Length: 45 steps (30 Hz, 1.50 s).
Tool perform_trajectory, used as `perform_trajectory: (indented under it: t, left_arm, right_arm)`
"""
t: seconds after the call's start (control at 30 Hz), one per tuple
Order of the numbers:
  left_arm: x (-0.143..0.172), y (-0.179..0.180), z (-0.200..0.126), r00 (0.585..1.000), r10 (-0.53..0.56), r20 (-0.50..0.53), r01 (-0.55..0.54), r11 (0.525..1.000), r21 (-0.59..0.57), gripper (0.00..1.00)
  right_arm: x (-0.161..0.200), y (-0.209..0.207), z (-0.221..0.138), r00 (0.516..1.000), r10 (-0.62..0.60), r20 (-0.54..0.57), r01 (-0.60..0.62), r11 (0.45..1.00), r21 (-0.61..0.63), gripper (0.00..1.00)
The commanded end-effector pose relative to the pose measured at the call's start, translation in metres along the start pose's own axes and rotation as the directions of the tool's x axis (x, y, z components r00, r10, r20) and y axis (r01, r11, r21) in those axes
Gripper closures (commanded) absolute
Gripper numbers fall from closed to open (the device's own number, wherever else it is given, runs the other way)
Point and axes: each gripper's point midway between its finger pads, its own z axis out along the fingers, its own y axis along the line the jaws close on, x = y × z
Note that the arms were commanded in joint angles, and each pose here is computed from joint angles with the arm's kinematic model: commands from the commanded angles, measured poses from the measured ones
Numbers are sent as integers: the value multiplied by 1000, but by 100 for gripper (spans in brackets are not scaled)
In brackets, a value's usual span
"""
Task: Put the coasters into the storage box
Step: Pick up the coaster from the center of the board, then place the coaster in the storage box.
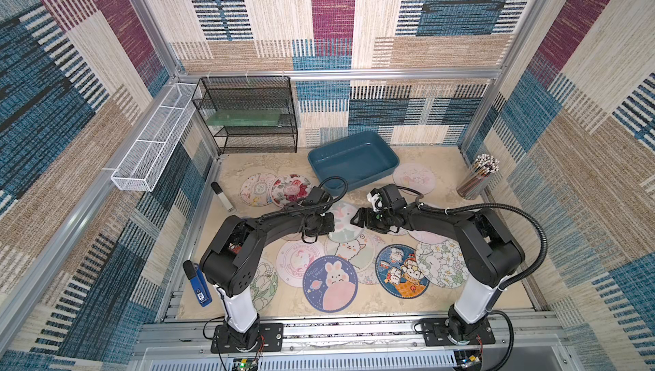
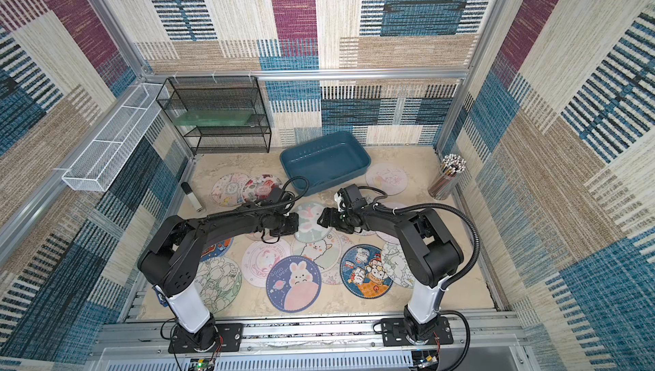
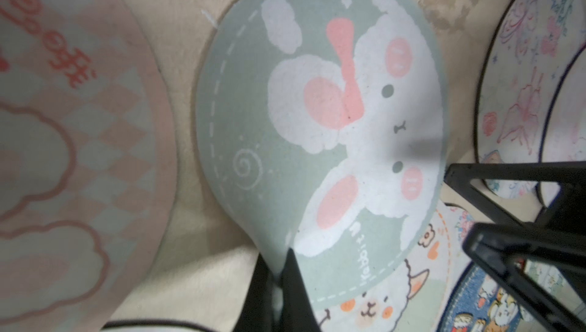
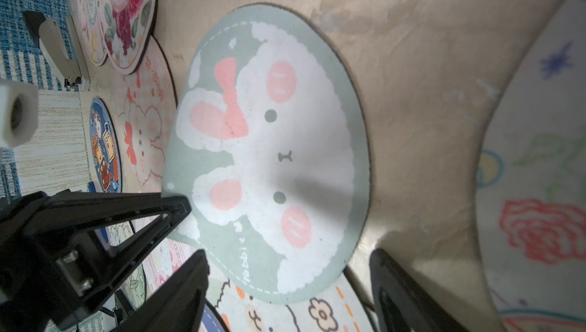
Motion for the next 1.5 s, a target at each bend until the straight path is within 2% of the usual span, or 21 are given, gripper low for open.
perform_trajectory:
  t: [0.0,0.17,0.3,0.5,0.63,0.8,1.13,1.33,1.47]
  left_arm:
    - [-4,2,-8,1000,-7,16,7,1000,-26,100]
    - [-10,-8,-29,999,12,52,-11,1000,-11,100]
    - [-11,-20,-59,996,30,87,-30,999,9,100]
    - [-23,-47,-118,979,99,177,-108,993,40,100]
    - [-44,-69,-149,960,148,237,-168,984,67,100]
    - [-77,-98,-170,927,224,301,-256,964,71,100]
    - [-155,-160,-144,872,331,360,-392,913,110,100]
    - [-197,-178,-104,868,343,359,-418,896,153,100]
    - [-215,-173,-62,871,341,354,-412,899,148,100]
  right_arm:
    - [12,-10,-2,999,33,-39,-32,999,44,17]
    - [10,-8,-7,999,30,-29,-29,999,38,16]
    - [5,-4,-17,1000,16,-10,-16,1000,26,14]
    - [-8,9,-42,999,-22,49,24,999,-22,1]
    - [-15,16,-60,996,-33,84,39,997,-60,4]
    - [-24,23,-86,989,-40,145,53,995,-89,5]
    - [-31,32,-125,974,-32,225,59,992,-114,5]
    - [-31,34,-143,964,-12,266,47,991,-125,5]
    - [-27,34,-151,961,2,278,36,991,-132,5]
